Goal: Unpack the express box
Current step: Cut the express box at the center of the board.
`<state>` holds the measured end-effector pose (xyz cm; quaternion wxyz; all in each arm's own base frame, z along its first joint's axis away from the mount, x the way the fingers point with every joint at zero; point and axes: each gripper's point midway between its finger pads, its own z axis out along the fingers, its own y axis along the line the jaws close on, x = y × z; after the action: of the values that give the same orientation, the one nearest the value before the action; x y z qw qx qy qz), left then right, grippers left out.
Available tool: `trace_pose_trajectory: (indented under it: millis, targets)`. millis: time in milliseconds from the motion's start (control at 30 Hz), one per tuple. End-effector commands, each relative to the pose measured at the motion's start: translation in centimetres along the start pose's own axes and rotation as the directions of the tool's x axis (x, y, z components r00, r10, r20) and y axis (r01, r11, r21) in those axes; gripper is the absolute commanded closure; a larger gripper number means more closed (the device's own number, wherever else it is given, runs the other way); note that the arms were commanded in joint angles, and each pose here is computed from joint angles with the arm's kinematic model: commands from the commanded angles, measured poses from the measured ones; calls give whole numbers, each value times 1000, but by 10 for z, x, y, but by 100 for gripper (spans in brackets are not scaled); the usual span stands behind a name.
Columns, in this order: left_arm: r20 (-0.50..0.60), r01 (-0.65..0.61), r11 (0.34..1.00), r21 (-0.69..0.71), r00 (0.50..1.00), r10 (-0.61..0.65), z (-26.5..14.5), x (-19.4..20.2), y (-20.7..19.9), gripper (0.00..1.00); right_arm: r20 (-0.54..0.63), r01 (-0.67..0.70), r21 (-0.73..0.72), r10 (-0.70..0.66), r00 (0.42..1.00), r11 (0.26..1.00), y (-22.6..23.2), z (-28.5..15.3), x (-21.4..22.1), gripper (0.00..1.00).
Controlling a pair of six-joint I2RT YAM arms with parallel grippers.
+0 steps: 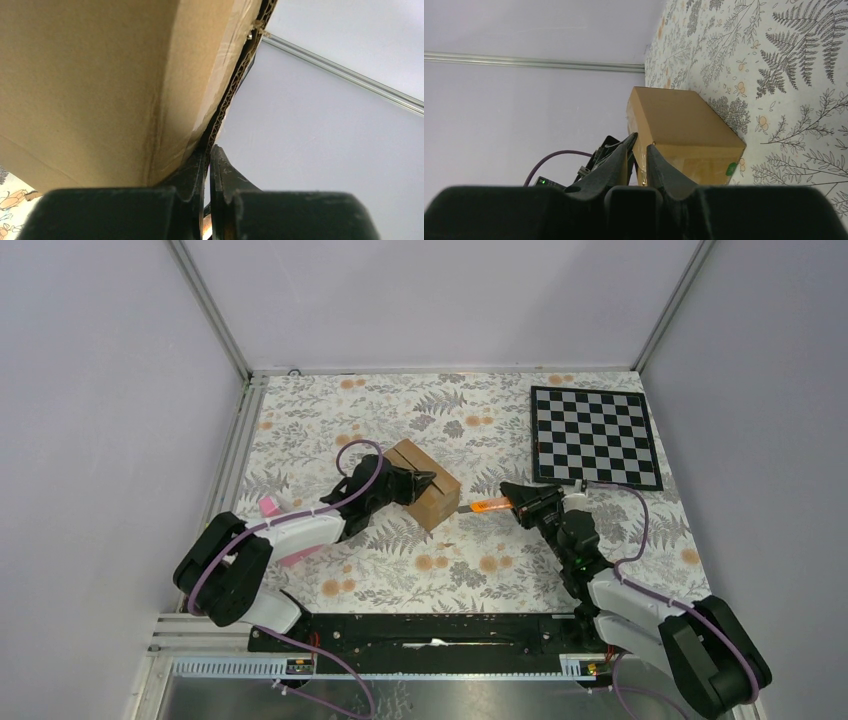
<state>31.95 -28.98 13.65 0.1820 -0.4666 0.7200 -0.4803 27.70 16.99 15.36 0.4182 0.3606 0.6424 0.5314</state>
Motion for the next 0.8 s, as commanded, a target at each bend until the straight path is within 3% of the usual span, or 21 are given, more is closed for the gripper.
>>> trace_pose_trajectory:
  millis: [0,767]
  targets:
    - [-17,62,998,17,998,-62,-7,4,-3,100,10,-45,-132,47,999,990,40,6,-5,100]
    - [-88,154,988,4,984,-153,-6,15,0,100,102,-15,-110,26,994,994,33,23,-11,100]
